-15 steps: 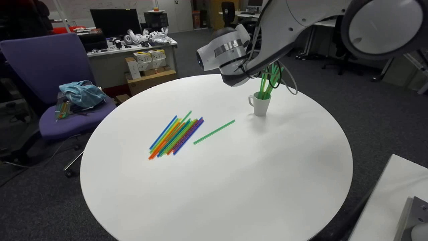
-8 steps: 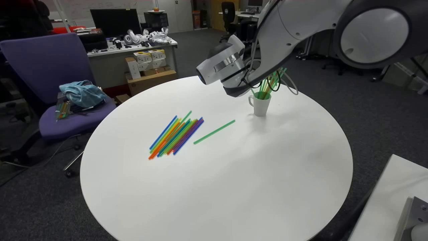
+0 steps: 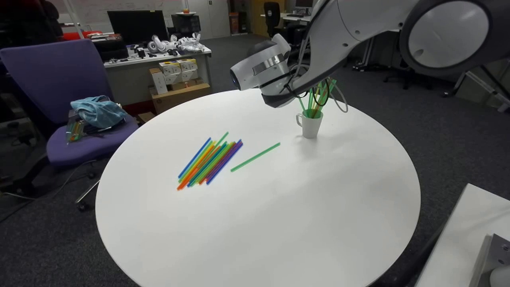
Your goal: Put one green straw in the white mug.
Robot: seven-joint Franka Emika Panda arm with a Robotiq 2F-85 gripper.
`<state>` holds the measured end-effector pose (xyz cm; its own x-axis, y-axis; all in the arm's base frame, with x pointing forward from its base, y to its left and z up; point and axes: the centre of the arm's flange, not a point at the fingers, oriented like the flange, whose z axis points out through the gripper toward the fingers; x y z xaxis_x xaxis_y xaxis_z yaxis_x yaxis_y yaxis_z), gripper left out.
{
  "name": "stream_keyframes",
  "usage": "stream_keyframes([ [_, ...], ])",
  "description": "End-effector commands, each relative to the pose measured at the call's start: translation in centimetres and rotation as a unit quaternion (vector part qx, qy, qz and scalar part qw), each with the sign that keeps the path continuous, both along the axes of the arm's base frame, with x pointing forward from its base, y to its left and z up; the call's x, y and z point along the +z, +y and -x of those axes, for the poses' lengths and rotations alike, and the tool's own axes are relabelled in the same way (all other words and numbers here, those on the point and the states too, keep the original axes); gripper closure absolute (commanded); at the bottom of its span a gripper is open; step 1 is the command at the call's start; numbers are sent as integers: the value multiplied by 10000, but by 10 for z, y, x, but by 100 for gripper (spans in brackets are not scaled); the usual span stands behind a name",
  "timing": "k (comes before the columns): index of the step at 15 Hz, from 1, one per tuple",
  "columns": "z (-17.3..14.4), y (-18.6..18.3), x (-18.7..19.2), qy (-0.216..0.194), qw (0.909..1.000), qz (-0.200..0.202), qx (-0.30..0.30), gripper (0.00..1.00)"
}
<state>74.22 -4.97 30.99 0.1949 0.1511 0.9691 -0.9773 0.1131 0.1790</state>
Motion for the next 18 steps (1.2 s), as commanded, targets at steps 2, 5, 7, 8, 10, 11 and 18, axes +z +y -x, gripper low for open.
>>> stream_keyframes([
  [2, -16, -1, 13, -88, 9992, -382, 102, 100],
  [5, -19, 5, 8, -163, 9961, -836, 237, 100],
  [7, -22, 9, 4, -196, 9929, -1134, 303, 100],
  [8, -22, 10, 1, -207, 9909, -1285, 334, 100],
  [10, -22, 12, -5, -193, 9880, -1487, 377, 100],
  [11, -21, 13, -7, -177, 9871, -1546, 385, 100],
  [18, -21, 18, -13, -180, 9809, -1883, 443, 42],
])
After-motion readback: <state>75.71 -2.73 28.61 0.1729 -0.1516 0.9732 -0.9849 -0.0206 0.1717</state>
